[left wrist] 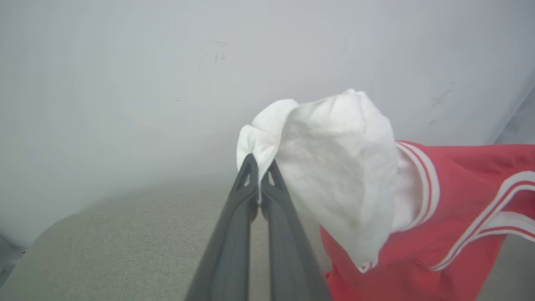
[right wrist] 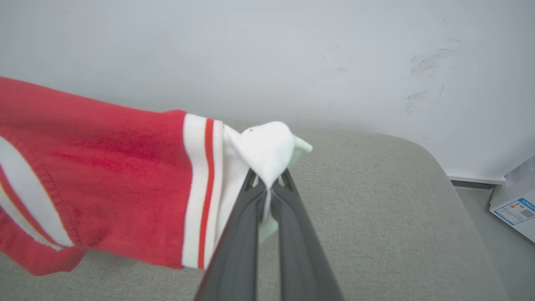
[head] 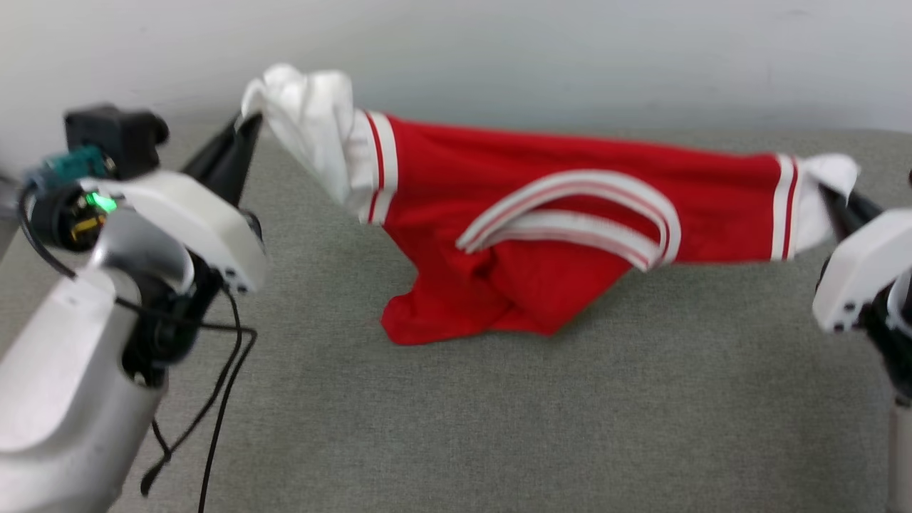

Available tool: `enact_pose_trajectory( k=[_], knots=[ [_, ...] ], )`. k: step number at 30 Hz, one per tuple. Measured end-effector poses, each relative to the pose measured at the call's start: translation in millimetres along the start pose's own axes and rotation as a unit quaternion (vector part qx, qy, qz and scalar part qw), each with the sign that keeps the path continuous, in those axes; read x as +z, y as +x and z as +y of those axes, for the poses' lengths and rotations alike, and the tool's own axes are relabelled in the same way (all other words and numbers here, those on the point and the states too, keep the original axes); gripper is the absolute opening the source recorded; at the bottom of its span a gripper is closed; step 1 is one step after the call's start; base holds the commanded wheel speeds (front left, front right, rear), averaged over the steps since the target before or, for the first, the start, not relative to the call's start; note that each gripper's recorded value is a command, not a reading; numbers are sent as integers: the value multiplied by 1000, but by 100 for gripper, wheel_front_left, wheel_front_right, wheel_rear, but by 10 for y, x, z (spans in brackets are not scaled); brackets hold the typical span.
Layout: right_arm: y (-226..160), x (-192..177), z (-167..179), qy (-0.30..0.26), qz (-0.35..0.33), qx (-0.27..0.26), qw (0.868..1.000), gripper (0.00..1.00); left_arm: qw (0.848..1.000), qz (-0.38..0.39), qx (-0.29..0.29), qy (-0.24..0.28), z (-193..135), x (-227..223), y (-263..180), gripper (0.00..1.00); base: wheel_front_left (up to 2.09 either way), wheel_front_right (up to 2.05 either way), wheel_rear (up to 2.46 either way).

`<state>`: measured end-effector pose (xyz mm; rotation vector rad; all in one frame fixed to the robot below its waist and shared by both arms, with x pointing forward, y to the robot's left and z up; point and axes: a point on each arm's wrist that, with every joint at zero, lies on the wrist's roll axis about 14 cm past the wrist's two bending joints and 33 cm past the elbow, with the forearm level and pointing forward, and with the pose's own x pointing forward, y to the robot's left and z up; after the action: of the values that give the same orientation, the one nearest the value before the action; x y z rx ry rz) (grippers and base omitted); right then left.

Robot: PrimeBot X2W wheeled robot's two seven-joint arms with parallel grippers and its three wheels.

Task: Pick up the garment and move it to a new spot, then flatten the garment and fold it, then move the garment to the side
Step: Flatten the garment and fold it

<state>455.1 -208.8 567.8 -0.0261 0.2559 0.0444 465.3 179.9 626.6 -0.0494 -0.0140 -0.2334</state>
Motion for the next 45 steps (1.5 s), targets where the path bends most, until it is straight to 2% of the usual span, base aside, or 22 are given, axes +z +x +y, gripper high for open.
enact_pose_trajectory(
  k=[10,15,19,23,29,30,38,39,45],
  knots=[
    [606,804,-152,-24,-79,-16,996,0,995,-99,-1,3,173,674,801,0,0,0,0],
    [1003,1266,-253,-35,-136,-35,989,0,991,-135,10,15,355,853,1299,0,0,0,0],
    [1257,1505,-282,-50,-165,-48,984,0,988,-151,20,24,505,898,1591,0,0,0,0],
    [1512,1586,-270,-55,-174,-50,982,0,987,-156,24,23,617,800,1839,0,0,0,0],
    [1836,1436,-198,-52,-164,-45,984,0,990,-136,32,9,750,430,2089,0,0,0,0],
    [1975,1273,-124,-45,-149,-36,987,0,992,-118,36,0,801,202,2163,0,0,0,0],
    [2413,489,58,-9,-79,-12,997,0,996,-47,58,-42,959,-723,2292,0,0,0,0],
    [2480,206,85,8,-49,-9,999,0,996,-19,68,-55,992,-1035,2231,0,0,0,0],
    [2386,-359,156,43,-1,-3,999,0,993,29,83,-76,963,-1462,1984,0,0,0,0]
  ],
)
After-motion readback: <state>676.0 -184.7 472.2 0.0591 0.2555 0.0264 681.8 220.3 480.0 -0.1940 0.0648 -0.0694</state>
